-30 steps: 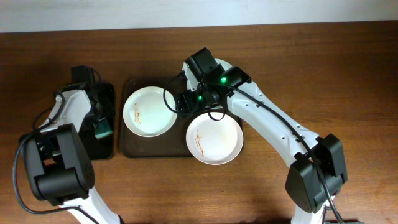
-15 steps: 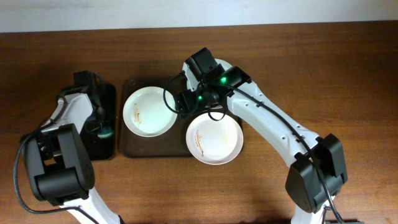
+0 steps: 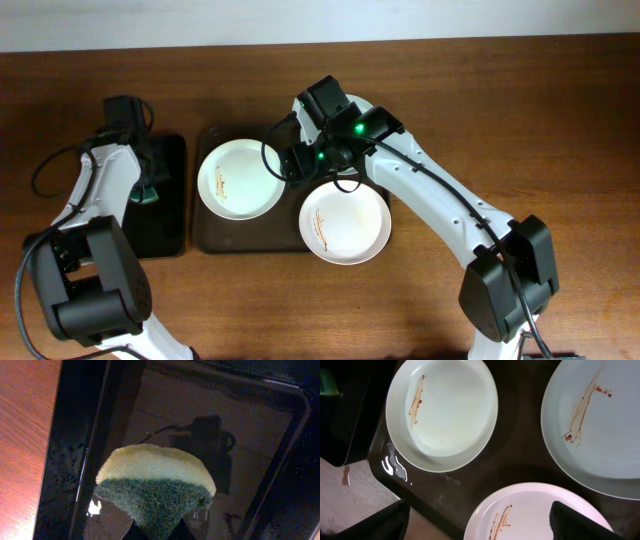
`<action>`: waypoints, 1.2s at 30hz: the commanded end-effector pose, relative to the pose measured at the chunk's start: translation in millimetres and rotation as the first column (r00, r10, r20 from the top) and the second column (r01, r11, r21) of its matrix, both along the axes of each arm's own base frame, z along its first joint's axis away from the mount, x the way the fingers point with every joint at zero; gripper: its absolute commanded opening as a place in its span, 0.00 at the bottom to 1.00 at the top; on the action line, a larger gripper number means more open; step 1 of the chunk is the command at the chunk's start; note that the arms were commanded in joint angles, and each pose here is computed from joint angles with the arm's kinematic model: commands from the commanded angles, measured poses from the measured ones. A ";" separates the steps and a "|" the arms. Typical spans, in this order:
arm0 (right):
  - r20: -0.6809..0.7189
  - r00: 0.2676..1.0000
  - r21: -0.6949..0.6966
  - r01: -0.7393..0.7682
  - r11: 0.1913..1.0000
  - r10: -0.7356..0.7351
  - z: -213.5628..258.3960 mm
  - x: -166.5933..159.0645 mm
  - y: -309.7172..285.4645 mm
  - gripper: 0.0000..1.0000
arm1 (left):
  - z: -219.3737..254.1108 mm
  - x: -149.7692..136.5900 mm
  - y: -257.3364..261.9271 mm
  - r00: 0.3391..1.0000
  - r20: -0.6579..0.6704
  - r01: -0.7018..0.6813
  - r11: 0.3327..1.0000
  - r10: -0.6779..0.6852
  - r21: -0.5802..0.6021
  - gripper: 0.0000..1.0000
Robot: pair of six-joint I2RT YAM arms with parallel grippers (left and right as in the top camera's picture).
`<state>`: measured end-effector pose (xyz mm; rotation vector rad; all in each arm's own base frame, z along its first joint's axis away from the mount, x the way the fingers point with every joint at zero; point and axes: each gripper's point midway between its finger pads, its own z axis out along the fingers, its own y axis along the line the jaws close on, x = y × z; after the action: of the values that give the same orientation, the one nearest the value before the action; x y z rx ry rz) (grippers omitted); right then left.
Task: Clean dirty plates on tray and stack at the side
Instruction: 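Grasp the green sponge with the left gripper and lift it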
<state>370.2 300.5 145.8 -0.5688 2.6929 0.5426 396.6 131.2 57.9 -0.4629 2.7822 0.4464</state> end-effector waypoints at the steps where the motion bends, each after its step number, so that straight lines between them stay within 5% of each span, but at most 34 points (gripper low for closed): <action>1: 0.017 1.000 -0.001 0.009 1.000 -0.009 4.5 4.9 -0.2 0.90 | -5.0 -3.2 2.5 0.999 -0.025 0.022 1.000 -0.021 0.016 0.36; 3: 0.017 1.000 0.000 0.009 1.000 -0.009 4.5 5.0 -0.2 0.90 | -4.7 -3.0 2.6 0.999 -0.024 0.022 1.000 -0.021 0.017 0.57; 5: 0.017 1.000 0.000 0.009 1.000 -0.009 4.5 5.0 -0.2 0.90 | -4.8 -3.4 2.5 0.999 -0.027 0.026 1.000 -0.025 0.017 0.61; 15: 0.008 1.000 -0.007 0.009 1.000 -0.009 3.1 3.0 -1.6 0.90 | -47.8 -43.3 -26.6 0.976 -0.218 -0.058 0.986 0.022 -0.159 0.49; 19: 0.008 1.000 -0.008 0.009 1.000 -0.009 3.0 2.9 -1.7 0.90 | -28.7 -32.8 -24.5 0.978 -0.205 -0.056 0.986 0.022 -0.157 0.79; 22: 0.007 1.000 -0.007 0.009 1.000 -0.009 3.0 2.8 -1.6 0.90 | 0.1 -21.4 -21.1 0.981 -0.194 -0.038 0.988 0.008 -0.150 0.80; 26: 0.007 1.000 -0.007 0.009 1.000 -0.009 3.0 2.9 -1.6 0.90 | -22.5 -29.6 -1.6 0.974 -0.223 -0.077 0.988 0.047 -0.132 0.80; 29: 0.007 1.000 -0.007 0.009 1.000 -0.009 3.0 2.9 -1.6 0.90 | -49.6 -28.0 -26.6 0.970 -0.235 -0.006 0.957 -0.065 -0.291 0.76; 34: 0.004 1.000 -0.010 0.009 1.000 -0.009 2.5 2.1 -2.2 0.90 | -49.5 -34.4 -20.9 0.963 -0.265 -0.016 0.966 -0.056 -0.260 0.72; 36: 0.004 1.000 -0.010 0.009 1.000 -0.009 2.6 2.1 -2.1 0.90 | -49.6 -30.8 -20.2 0.967 -0.250 -0.024 0.966 -0.043 -0.257 0.58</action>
<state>367.5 298.6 144.2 -0.5701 2.7082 0.5364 364.9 109.3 11.4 -0.4783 3.1102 0.1396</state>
